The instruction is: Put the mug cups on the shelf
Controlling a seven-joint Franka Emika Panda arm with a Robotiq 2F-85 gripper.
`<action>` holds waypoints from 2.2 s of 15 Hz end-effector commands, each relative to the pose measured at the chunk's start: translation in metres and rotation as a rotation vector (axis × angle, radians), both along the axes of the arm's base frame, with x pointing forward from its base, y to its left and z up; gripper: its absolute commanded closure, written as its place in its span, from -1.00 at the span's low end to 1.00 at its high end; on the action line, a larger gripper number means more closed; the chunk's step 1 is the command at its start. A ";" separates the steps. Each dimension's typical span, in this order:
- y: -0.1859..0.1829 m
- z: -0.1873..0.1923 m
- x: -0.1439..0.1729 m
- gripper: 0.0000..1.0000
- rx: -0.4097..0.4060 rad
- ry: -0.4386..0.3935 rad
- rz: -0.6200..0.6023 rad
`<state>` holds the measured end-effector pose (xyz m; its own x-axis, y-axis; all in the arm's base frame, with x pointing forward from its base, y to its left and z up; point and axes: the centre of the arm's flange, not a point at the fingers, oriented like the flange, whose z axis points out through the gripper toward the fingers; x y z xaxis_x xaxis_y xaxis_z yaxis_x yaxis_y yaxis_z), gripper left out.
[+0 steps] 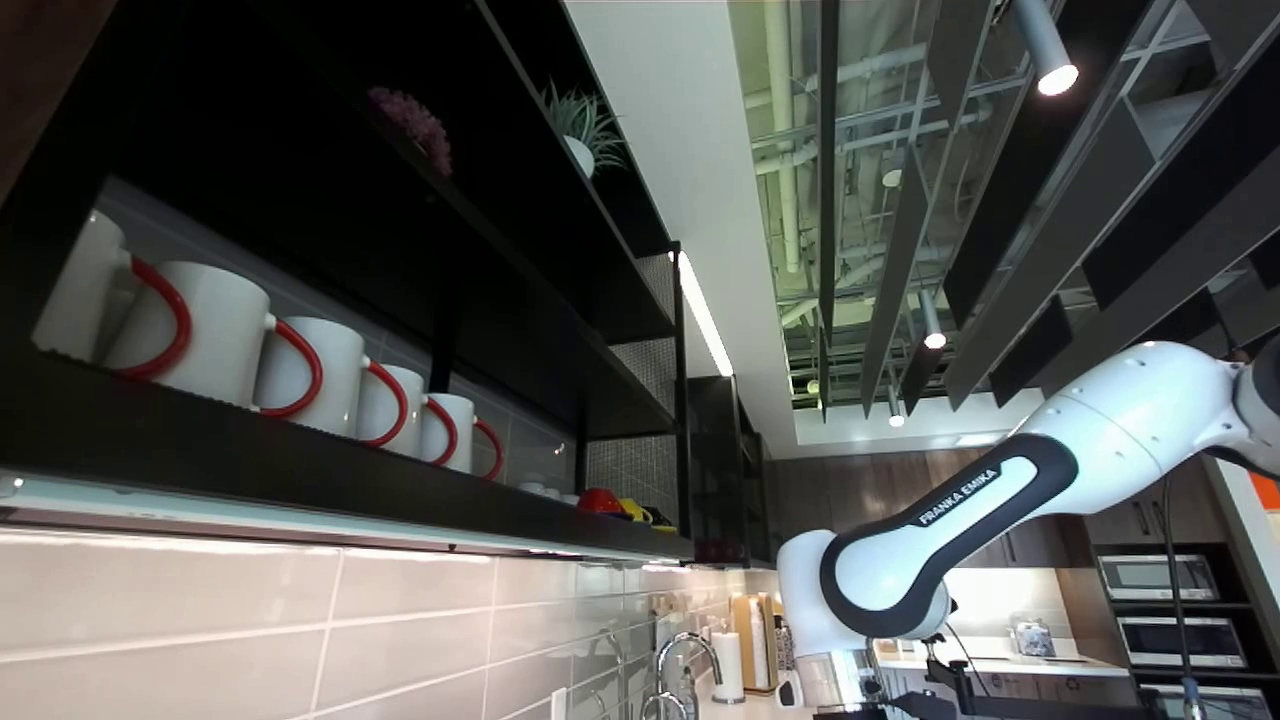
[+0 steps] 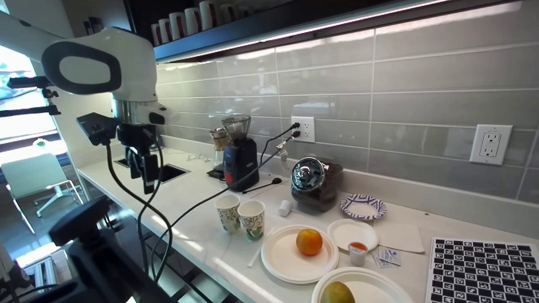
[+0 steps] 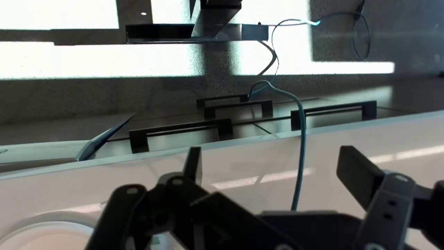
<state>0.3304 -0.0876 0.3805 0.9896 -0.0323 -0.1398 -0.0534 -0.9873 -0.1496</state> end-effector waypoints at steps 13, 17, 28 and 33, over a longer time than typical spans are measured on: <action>-0.034 -0.043 0.084 -1.00 -0.097 -0.286 -0.113; -0.034 -0.053 0.095 -1.00 -0.145 -0.294 -0.067; -0.040 -0.109 0.145 -1.00 -0.243 -0.378 0.341; -0.041 -0.130 0.155 -1.00 -0.205 -0.421 0.337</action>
<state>0.4701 -0.1191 0.2660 0.9290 0.3042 0.2108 0.2833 -0.9510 0.1242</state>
